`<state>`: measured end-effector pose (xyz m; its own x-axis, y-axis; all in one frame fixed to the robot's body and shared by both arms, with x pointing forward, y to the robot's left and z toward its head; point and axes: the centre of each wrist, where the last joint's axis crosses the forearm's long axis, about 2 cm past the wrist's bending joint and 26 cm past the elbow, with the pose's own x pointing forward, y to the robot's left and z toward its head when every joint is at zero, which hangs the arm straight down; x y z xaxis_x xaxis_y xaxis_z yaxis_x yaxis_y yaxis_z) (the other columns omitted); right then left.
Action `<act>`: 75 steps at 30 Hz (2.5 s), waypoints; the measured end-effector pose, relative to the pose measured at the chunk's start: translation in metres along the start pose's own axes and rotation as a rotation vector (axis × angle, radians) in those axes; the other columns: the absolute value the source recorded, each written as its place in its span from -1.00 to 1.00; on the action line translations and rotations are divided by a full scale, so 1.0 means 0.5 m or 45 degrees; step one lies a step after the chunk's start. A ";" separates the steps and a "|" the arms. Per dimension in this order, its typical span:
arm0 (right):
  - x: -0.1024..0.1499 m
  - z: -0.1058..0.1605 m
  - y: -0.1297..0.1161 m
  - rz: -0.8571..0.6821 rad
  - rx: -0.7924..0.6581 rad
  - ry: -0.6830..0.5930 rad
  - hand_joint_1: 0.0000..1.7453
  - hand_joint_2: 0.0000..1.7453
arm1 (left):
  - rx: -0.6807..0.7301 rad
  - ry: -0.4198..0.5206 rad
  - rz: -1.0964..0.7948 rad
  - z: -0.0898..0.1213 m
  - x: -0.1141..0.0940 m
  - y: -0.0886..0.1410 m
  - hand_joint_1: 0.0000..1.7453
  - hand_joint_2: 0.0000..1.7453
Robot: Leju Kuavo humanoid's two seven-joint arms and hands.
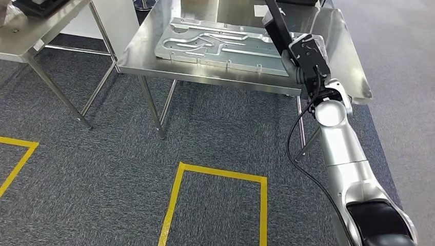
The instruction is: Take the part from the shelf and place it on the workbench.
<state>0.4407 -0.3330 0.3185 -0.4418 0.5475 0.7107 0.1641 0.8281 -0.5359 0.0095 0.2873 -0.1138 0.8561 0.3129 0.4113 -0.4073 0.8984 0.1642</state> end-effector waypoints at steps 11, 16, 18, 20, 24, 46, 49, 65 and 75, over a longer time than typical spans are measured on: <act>0.099 -0.098 0.004 0.130 0.190 0.004 1.00 1.00 | -0.010 0.012 0.038 0.003 -0.001 -0.011 -1.00 -1.00; 0.137 -0.125 -0.001 0.142 0.220 -0.037 1.00 1.00 | -0.029 0.002 0.044 0.002 0.000 -0.012 -1.00 -1.00; 0.138 -0.127 0.006 0.138 0.247 -0.022 1.00 1.00 | -0.035 0.008 0.043 0.005 -0.007 -0.008 -1.00 -1.00; 0.142 -0.135 0.006 0.135 0.259 -0.001 1.00 1.00 | -0.041 0.013 0.040 0.006 -0.012 -0.005 -1.00 -1.00; 0.137 -0.157 0.000 0.134 0.283 0.070 1.00 1.00 | -0.067 0.015 0.041 0.009 -0.023 0.003 -1.00 -1.00; 0.011 -0.127 -0.037 0.355 0.506 0.424 1.00 1.00 | -0.144 -0.069 0.023 -0.009 0.005 0.030 -1.00 -1.00; -0.008 -0.111 -0.023 0.368 0.530 0.445 1.00 1.00 | -0.159 -0.079 0.011 -0.011 0.011 0.028 -1.00 -1.00; -0.103 0.039 0.097 0.468 0.681 0.502 1.00 1.00 | -0.232 -0.111 -0.091 -0.019 0.032 0.028 -1.00 -1.00; -0.158 0.153 0.188 0.590 0.784 0.532 -1.00 1.00 | -0.272 -0.129 -0.175 -0.024 0.047 0.028 -1.00 -1.00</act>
<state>0.4236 -0.3077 0.1770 -0.0692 0.9118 0.4047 -0.3113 0.3657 -0.8771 0.0278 0.3113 -0.1127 0.8581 0.1607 0.4876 -0.2038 0.9783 0.0363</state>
